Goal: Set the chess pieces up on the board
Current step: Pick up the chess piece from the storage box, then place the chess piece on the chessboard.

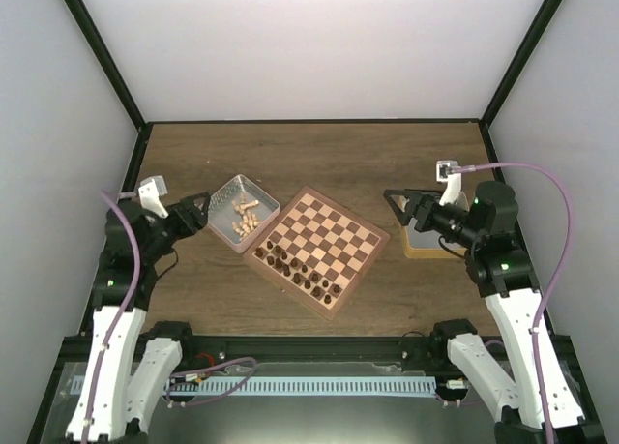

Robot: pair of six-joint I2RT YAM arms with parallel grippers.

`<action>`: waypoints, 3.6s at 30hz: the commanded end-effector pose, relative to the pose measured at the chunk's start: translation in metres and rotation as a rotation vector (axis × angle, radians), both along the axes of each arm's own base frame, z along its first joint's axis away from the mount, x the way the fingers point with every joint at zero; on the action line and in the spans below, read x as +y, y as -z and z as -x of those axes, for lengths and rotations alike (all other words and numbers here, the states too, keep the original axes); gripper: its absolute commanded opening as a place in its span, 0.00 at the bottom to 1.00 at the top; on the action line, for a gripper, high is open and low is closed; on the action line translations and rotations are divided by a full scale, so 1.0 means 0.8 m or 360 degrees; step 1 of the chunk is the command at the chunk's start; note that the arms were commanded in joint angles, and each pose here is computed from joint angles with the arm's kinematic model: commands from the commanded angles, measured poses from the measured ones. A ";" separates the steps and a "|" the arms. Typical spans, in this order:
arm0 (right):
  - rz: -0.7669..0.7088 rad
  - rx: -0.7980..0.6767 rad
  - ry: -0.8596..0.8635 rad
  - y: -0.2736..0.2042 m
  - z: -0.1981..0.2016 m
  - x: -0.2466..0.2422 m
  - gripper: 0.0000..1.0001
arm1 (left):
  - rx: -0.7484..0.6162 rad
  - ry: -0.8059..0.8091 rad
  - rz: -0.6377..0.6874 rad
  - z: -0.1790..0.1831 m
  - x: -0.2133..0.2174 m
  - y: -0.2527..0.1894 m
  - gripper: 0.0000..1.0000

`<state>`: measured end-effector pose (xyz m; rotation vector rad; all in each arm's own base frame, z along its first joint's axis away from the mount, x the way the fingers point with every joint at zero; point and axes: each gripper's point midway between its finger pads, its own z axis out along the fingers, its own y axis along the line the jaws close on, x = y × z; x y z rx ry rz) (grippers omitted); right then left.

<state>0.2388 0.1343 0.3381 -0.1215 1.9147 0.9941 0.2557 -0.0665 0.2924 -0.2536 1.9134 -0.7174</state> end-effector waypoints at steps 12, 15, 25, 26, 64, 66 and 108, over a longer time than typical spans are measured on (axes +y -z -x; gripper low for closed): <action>0.0093 0.0054 0.0082 0.074 -0.070 -0.004 0.52 | 0.0767 -0.0122 -0.0242 -0.117 0.015 0.163 0.43; 0.0096 0.0083 0.0075 0.084 -0.079 -0.001 0.51 | 0.0835 -0.0037 -0.0276 -0.134 0.001 0.184 0.44; 0.0092 0.0125 0.0083 0.098 -0.094 0.006 0.49 | 0.1033 -0.0105 -0.0420 -0.192 -0.007 0.238 0.42; 0.0093 0.0125 0.0082 0.098 -0.095 0.006 0.49 | 0.1046 -0.0115 -0.0419 -0.195 -0.007 0.243 0.42; 0.0112 0.0133 0.0130 0.100 -0.097 0.004 0.49 | 0.0881 -0.0181 -0.0420 -0.211 -0.002 0.222 0.05; 0.0106 0.0132 0.0125 0.100 -0.096 0.005 0.49 | 0.0841 -0.0149 -0.0390 -0.208 -0.007 0.210 0.05; 0.0074 0.0223 0.0256 0.122 -0.092 -0.008 0.49 | 0.1004 0.0709 -0.0933 -0.205 -0.264 0.258 0.06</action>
